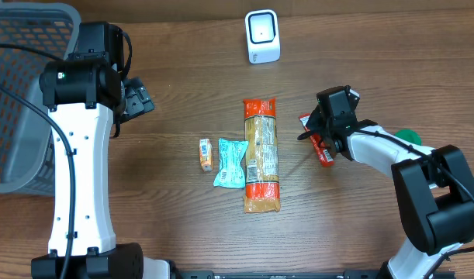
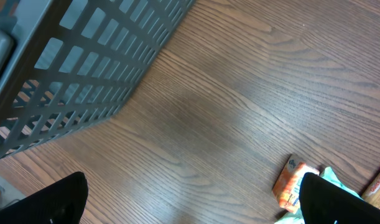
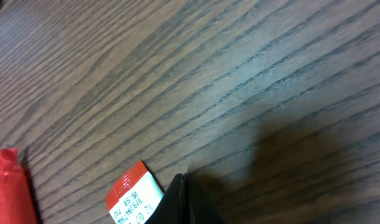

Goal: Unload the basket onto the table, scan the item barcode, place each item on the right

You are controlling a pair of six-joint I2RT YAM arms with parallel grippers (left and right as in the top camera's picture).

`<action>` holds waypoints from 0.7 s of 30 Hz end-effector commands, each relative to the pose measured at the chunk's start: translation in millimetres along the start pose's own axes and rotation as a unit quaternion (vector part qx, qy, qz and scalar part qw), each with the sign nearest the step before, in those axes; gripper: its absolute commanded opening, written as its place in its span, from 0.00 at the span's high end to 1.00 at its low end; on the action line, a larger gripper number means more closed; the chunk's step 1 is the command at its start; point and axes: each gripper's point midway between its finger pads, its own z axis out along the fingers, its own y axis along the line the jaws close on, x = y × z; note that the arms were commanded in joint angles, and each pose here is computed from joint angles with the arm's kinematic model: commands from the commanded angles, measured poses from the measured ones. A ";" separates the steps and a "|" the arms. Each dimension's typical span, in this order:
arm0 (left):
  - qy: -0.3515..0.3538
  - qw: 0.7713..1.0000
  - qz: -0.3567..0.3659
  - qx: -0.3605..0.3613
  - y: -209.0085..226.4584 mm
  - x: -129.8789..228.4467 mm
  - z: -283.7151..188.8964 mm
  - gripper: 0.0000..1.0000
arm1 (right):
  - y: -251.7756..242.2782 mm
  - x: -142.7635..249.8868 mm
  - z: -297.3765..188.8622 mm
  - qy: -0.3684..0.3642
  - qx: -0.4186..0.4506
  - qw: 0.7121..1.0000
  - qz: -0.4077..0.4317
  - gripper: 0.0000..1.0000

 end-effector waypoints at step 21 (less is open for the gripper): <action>-0.001 1.000 0.009 -0.007 1.9 -1.9 1.7 0.00 | 5.2 84.8 -20.4 0.223 -0.060 0.973 -0.019 0.96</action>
